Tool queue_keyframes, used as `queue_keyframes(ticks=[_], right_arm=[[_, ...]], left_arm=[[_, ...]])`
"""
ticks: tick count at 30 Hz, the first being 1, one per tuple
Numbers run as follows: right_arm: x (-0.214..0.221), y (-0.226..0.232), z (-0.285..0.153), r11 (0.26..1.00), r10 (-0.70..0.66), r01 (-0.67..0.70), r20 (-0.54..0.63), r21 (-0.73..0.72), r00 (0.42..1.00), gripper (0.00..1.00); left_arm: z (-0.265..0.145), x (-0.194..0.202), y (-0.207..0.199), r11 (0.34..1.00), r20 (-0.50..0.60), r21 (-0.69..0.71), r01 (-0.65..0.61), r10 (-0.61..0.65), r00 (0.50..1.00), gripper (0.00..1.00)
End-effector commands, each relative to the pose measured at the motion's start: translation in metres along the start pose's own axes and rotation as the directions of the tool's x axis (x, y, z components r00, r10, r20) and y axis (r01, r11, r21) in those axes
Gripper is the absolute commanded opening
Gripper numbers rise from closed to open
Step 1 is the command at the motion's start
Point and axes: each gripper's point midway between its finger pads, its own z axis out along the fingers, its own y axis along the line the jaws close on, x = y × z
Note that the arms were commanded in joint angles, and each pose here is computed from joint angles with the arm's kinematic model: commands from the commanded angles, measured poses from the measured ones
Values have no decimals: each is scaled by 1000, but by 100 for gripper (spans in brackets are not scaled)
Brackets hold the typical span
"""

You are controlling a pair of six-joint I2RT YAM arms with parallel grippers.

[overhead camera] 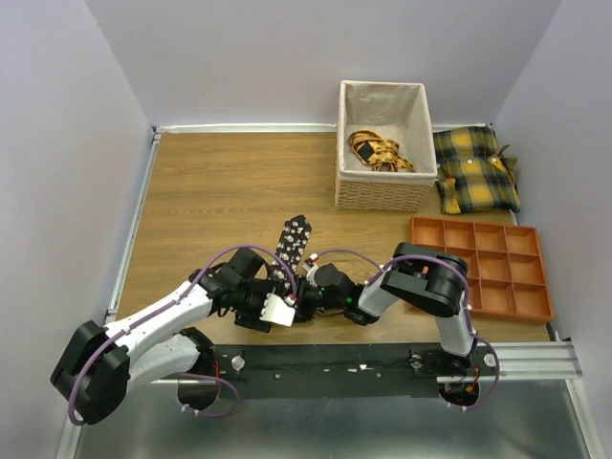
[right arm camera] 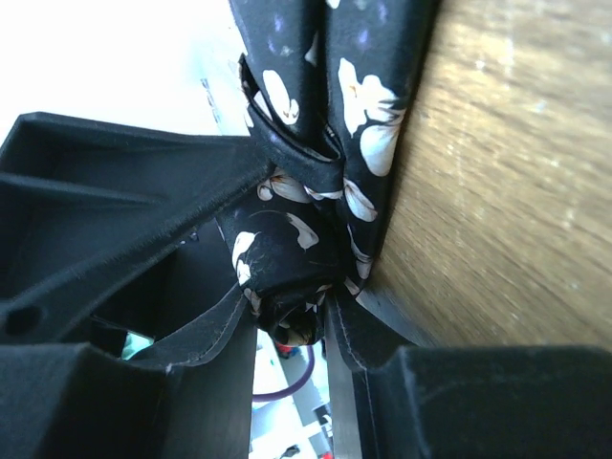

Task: Roll the ties
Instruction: Roll the tie at the center of the board.

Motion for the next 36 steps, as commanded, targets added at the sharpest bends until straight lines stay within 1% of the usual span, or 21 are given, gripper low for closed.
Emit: queue_keyframes(ticks=[1, 3, 4, 7, 10, 13, 14, 15, 16, 17, 19, 20, 21, 23, 24, 25, 27, 28, 31, 35, 36], right_arm=[[3, -68, -9, 969, 101, -100, 8, 225, 995, 1], [1, -69, -9, 967, 93, -92, 11, 239, 996, 1], [1, -68, -8, 966, 88, -87, 10, 242, 996, 1], [-1, -65, -5, 968, 78, -76, 2, 238, 997, 1], [-3, -65, -6, 968, 90, -90, 11, 234, 996, 1], [-6, -62, -7, 972, 95, -97, 19, 215, 995, 1], [-6, -60, -6, 972, 90, -91, 14, 215, 996, 1], [-5, -64, -6, 967, 92, -91, 7, 238, 996, 1], [-5, -62, -4, 967, 86, -84, 1, 239, 996, 2], [-6, -58, -3, 970, 77, -74, -3, 233, 997, 2], [-8, -56, -5, 967, 64, -64, 7, 246, 998, 7], [-9, -54, -5, 967, 54, -56, 14, 250, 998, 11], [-11, -60, -8, 957, 39, -44, 24, 288, 999, 17], [-13, -54, -10, 954, 7, -15, 28, 301, 1000, 21], [-14, -56, -12, 944, -14, 5, 26, 329, 1000, 26], [-16, -49, -13, 946, -33, 23, 27, 324, 999, 28], [-15, -51, -17, 932, -62, 52, 17, 359, 998, 35], [-17, -45, -16, 932, -74, 63, 18, 356, 997, 37], [-14, -43, -21, 927, -83, 78, -2, 366, 997, 41], [-10, -47, -31, 923, -67, 62, 0, 379, 998, 43], [-11, -42, -34, 925, -73, 64, 10, 373, 997, 44]], left_arm=[[6, -9, 0, 1000, 27, 24, -14, 14, 1000, 73], [7, -14, 1, 1000, 50, 29, -2, 1, 999, 72], [7, -17, 1, 999, 59, 31, 24, -26, 998, 72], [6, -21, -6, 998, 75, 68, 19, -25, 997, 71], [9, -7, -17, 996, 30, 94, 7, -10, 1000, 71], [10, -4, -21, 994, 16, 111, -11, 10, 1000, 76], [11, -4, -20, 994, 7, 108, 14, -15, 1000, 76], [13, -5, -16, 995, -2, 98, 21, -21, 1000, 74], [15, -6, -8, 997, -6, 69, 22, -22, 1000, 61], [16, -5, -3, 998, -25, 59, 23, -22, 999, 53], [16, -3, -3, 998, -35, 66, 2, 0, 999, 39], [15, -1, -6, 997, -38, 75, -13, 16, 999, 37], [15, 1, -9, 995, -39, 88, -44, 48, 998, 34], [15, 3, -13, 995, -42, 93, -47, 51, 998, 22], [15, 2, -14, 994, -38, 97, -47, 51, 998, 19], [15, 1, -13, 994, -32, 98, -42, 45, 998, 15], [15, -3, -13, 993, -16, 108, -41, 43, 999, 11], [15, -4, -14, 992, -12, 117, -41, 43, 999, 7], [14, -6, -17, 989, -6, 141, -48, 49, 999, 1], [14, -5, -17, 989, -14, 143, -42, 45, 999, 0], [14, -5, -16, 989, -15, 141, -34, 37, 999, 0]])
